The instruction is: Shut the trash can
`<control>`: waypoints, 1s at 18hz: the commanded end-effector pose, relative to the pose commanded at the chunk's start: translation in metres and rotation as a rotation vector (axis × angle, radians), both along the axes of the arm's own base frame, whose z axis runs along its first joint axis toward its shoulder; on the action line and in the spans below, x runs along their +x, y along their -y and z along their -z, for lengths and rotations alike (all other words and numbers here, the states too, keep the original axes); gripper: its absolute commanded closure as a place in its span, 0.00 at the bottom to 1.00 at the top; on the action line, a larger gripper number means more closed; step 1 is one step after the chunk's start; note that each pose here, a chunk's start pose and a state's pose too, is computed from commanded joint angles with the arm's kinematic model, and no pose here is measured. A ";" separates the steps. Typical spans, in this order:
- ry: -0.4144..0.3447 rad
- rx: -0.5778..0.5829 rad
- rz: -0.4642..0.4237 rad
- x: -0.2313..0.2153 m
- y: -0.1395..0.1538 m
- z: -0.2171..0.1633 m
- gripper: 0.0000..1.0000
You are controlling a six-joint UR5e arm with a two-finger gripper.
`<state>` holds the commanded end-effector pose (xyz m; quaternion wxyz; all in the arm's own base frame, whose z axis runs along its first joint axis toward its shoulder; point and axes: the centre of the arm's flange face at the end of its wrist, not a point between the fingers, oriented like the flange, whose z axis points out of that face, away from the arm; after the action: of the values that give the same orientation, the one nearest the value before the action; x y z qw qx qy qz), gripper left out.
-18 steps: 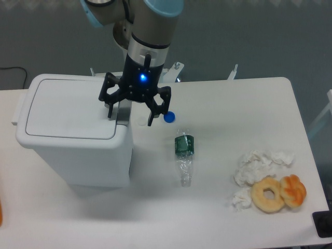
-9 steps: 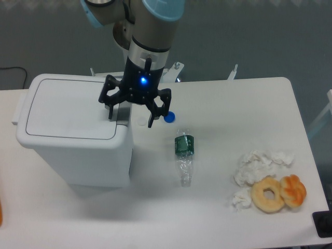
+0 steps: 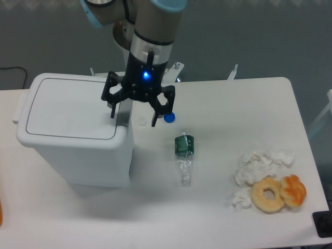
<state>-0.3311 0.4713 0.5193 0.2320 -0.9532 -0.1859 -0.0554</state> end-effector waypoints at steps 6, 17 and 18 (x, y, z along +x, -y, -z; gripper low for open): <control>-0.123 0.002 0.026 -0.087 0.054 0.011 0.00; -0.204 -0.353 0.349 -0.199 0.082 0.135 0.00; -0.208 -0.368 0.378 -0.203 0.082 0.140 0.00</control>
<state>-0.5346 0.3893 0.3789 0.0584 -0.9976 0.0128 0.0351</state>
